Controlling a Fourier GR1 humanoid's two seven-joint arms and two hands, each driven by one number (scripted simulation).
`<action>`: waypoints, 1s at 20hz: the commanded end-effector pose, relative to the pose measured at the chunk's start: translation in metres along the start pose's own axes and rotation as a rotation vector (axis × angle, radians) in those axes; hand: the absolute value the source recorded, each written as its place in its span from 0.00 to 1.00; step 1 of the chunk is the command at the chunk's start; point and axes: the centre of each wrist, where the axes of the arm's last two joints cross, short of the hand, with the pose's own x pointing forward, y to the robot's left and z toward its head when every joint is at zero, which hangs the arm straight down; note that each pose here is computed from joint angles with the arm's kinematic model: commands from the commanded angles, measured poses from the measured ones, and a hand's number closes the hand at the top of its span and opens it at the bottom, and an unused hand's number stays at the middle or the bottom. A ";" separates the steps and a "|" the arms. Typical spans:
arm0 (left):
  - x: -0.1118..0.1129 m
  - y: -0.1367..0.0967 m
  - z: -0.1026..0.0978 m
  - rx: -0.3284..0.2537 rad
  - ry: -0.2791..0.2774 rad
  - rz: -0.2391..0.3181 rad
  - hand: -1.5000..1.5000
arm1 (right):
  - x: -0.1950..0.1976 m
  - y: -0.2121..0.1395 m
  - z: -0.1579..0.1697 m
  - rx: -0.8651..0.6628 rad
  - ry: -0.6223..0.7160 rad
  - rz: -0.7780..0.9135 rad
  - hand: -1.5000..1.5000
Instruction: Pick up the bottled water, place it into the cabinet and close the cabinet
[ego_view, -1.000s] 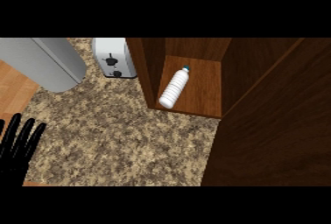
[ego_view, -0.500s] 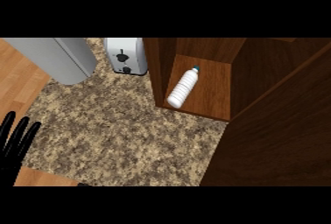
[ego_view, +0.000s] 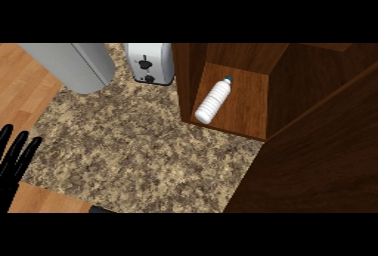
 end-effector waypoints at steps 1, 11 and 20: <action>0.001 0.004 0.000 0.004 0.007 -0.003 0.00 | 0.010 0.007 -0.015 0.088 -0.014 0.024 1.00; 0.009 0.007 -0.006 -0.013 -0.009 -0.004 0.00 | 0.004 0.000 -0.022 0.051 -0.033 0.002 1.00; 0.014 0.012 -0.011 -0.037 -0.019 -0.015 0.00 | -0.009 0.006 -0.028 0.110 -0.069 -0.168 1.00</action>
